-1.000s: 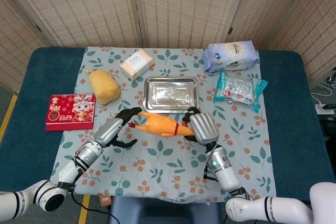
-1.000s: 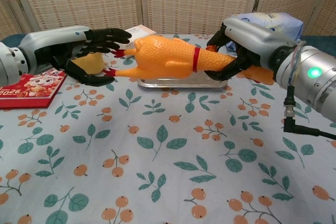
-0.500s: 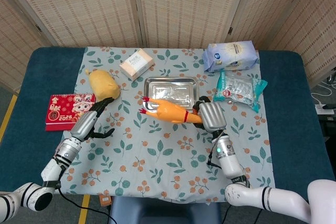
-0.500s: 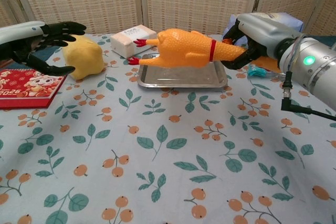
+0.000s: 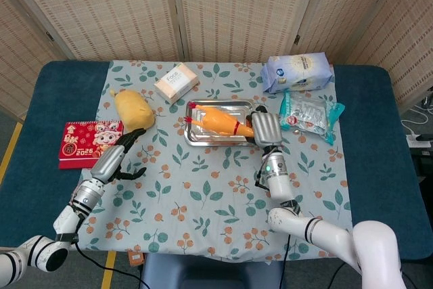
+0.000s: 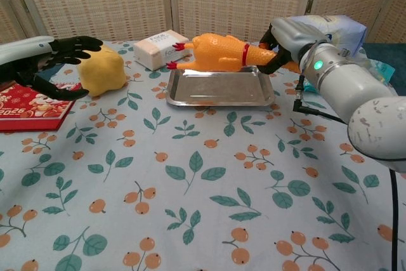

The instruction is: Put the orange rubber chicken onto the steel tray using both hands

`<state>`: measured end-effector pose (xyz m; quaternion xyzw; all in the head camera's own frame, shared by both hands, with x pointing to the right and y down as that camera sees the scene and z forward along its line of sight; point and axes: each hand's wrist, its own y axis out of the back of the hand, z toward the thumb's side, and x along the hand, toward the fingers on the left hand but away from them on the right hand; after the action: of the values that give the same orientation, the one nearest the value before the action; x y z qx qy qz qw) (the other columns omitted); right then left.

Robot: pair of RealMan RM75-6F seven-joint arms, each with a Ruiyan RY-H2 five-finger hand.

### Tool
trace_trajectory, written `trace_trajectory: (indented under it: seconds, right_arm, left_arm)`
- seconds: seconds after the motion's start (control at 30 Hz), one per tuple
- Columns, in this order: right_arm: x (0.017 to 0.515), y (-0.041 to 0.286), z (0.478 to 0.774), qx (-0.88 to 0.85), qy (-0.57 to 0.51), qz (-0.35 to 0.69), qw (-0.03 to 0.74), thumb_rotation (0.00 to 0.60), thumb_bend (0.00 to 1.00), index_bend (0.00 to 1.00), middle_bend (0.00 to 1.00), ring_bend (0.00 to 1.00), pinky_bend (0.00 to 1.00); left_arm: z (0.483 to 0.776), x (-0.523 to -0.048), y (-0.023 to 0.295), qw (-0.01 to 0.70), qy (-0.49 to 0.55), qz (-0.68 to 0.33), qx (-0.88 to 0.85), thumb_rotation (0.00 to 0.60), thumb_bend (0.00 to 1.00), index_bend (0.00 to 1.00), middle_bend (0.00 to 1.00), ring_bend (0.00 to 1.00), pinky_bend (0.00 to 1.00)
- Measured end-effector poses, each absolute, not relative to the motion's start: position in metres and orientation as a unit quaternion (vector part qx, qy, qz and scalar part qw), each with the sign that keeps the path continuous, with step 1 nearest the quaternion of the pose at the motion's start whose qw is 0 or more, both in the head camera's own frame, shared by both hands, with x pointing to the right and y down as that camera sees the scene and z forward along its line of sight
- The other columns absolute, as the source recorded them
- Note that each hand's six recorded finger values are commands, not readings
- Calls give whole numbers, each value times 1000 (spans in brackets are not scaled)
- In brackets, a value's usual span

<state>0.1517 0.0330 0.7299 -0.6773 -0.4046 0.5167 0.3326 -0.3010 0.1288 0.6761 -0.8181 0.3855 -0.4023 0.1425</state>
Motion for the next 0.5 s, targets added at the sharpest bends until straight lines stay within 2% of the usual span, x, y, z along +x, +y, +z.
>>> trace_trajectory:
  seconds: [0.1, 0.3, 0.43, 0.5]
  right_arm:
    - [144, 21, 737, -668, -409, 521, 338, 600, 440, 901, 544, 695, 881]
    - [132, -2, 749, -649, -414, 535, 347, 600, 440, 903, 544, 673, 864]
    - [121, -7, 759, -649, -414, 542, 337, 600, 440, 896, 545, 636, 834]
    - [114, -5, 764, -656, -411, 543, 325, 600, 440, 863, 544, 590, 784]
  left_arm:
    - [680, -302, 131, 141, 380, -406, -819, 600, 322, 0, 0, 0, 11]
    - [686, -302, 135, 147, 369, -407, -822, 600, 326, 0, 0, 0, 11]
    - [690, -302, 137, 144, 367, -405, -825, 600, 330, 0, 0, 0, 11]
    - [691, -302, 137, 145, 366, -405, -826, 600, 335, 0, 0, 0, 11]
